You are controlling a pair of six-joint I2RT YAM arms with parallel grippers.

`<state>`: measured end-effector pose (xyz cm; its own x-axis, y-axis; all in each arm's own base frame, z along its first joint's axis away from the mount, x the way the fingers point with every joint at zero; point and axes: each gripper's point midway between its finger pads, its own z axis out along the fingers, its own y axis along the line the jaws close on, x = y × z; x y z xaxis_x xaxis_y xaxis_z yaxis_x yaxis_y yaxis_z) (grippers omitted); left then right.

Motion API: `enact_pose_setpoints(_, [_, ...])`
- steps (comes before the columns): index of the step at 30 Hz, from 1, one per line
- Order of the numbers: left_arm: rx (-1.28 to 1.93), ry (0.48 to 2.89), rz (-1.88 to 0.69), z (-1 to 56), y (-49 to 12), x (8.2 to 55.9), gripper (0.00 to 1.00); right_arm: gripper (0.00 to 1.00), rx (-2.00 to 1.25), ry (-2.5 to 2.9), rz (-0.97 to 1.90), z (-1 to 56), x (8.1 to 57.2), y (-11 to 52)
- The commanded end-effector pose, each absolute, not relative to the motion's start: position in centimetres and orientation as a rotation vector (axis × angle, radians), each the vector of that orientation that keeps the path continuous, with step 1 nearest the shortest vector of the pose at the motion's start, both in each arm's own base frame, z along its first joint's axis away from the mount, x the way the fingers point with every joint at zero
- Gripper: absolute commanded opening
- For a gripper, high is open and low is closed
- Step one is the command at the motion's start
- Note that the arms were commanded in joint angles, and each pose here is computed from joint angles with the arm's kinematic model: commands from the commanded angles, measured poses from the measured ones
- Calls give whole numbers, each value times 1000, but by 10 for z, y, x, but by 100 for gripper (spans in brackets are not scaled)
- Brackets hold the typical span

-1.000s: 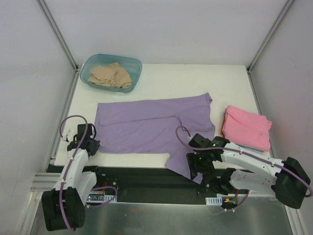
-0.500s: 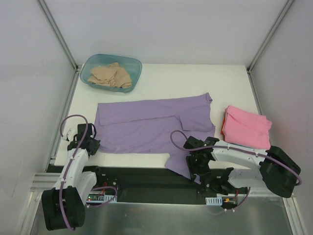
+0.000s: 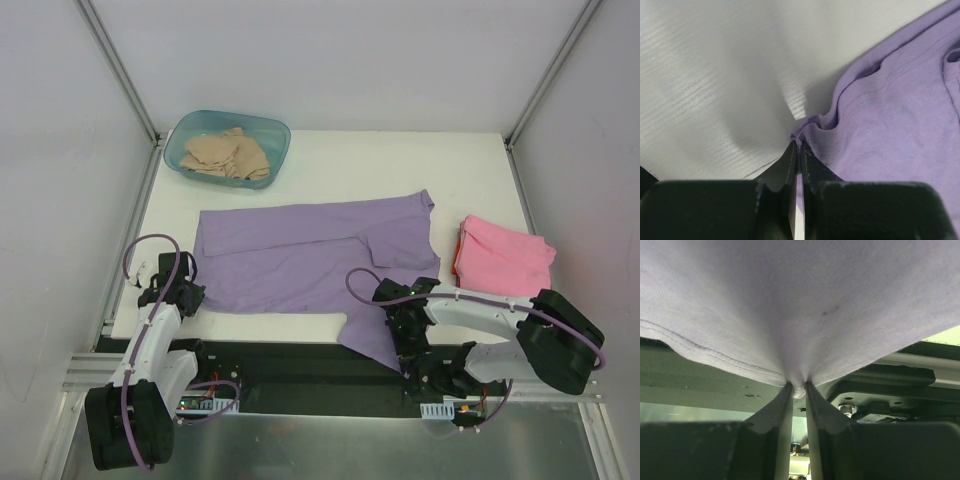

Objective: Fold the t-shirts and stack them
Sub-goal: Grap the side of the flattened tshirt closest away from the robot with both arms

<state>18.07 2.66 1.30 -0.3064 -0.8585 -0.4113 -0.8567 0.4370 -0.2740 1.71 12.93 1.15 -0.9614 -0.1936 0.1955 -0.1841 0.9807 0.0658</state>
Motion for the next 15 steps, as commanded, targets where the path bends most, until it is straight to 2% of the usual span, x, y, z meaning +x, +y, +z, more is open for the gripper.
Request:
enact_pose_setpoints(1, [-1459,2261,27,1,24,164,0,16,245,-2957,-37,0,24,133])
enact_pose_setpoints(4, [-1459,2263,26,1,24,164,0,20,294,-2959,-35,1,25,133])
enact_pose_setpoints(5, [-1458,2266,27,0,23,163,0,19,305,-2967,-34,2,26,135])
enact_pose_setpoints(7, [-1460,2265,27,1,24,164,0,11,301,-2983,-17,1,28,133])
enact_pose_setpoints(8, [-1459,2267,27,1,23,163,0,3,305,-3000,-19,3,32,135])
enact_pose_setpoints(9, [-1455,2265,23,1,23,164,0,1,315,-3016,7,4,36,133])
enact_pose_setpoints(15, [-1436,2254,-19,6,20,167,0,1,392,-3195,98,42,78,132])
